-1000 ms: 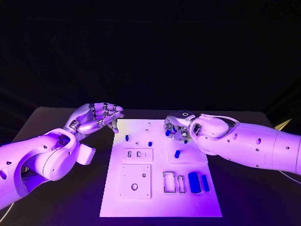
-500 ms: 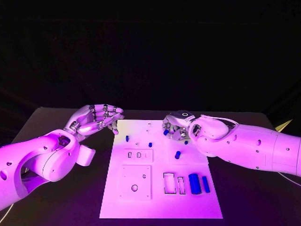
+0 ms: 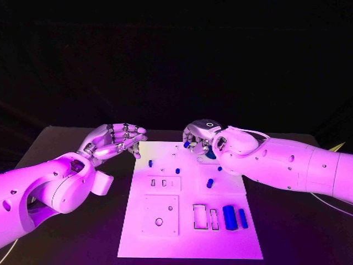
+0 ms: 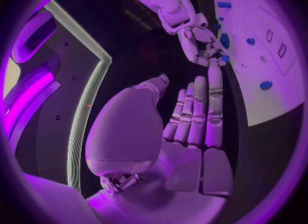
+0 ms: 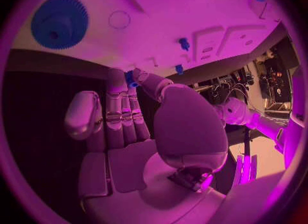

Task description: Assemble the parts on the task board

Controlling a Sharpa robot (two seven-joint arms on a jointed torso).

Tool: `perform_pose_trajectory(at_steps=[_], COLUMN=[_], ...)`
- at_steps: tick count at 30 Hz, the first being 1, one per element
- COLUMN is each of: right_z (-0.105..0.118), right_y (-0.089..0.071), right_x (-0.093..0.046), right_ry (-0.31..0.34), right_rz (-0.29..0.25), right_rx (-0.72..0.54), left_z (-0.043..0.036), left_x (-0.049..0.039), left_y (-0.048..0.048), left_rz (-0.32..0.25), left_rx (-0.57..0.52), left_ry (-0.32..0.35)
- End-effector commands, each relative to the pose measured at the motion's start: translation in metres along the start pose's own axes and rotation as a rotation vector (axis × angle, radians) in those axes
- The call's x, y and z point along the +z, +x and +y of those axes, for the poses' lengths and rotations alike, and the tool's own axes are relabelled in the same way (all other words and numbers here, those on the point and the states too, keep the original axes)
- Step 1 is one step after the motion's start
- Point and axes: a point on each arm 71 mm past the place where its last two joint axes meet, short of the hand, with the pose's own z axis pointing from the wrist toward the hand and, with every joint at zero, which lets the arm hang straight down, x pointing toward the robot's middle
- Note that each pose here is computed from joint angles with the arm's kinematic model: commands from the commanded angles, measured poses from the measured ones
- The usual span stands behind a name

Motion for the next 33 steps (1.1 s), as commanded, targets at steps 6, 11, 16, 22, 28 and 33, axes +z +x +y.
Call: perform_pose_trajectory(at_steps=[6,11,16,22,28,33], right_z=[0.001,0.001,0.005,0.010,0.015,0.017], right_y=[-0.010,-0.011,-0.011,-0.009,-0.004,-0.001], right_x=[0.011,0.016,0.020,0.025,0.027,0.027], right_ry=[0.035,0.041,0.036,0.025,0.015,0.010], right_rz=[-0.023,-0.018,-0.009,0.011,0.035,0.050], right_rx=[-0.016,-0.021,-0.025,-0.030,-0.032,-0.032], left_z=[-0.0024,-0.0034,-0.0050,-0.0067,-0.0081,-0.0091], left_x=[0.0022,0.0032,0.0049,0.0074,0.0088,0.0093], left_y=[0.0027,0.0035,0.0050,0.0075,0.0081,0.0079], left_rz=[0.020,0.023,0.027,0.034,0.036,0.035], left_rx=[-0.007,-0.007,-0.007,-0.009,-0.008,-0.006], left_ry=[0.007,0.009,0.014,0.019,0.022,0.024])
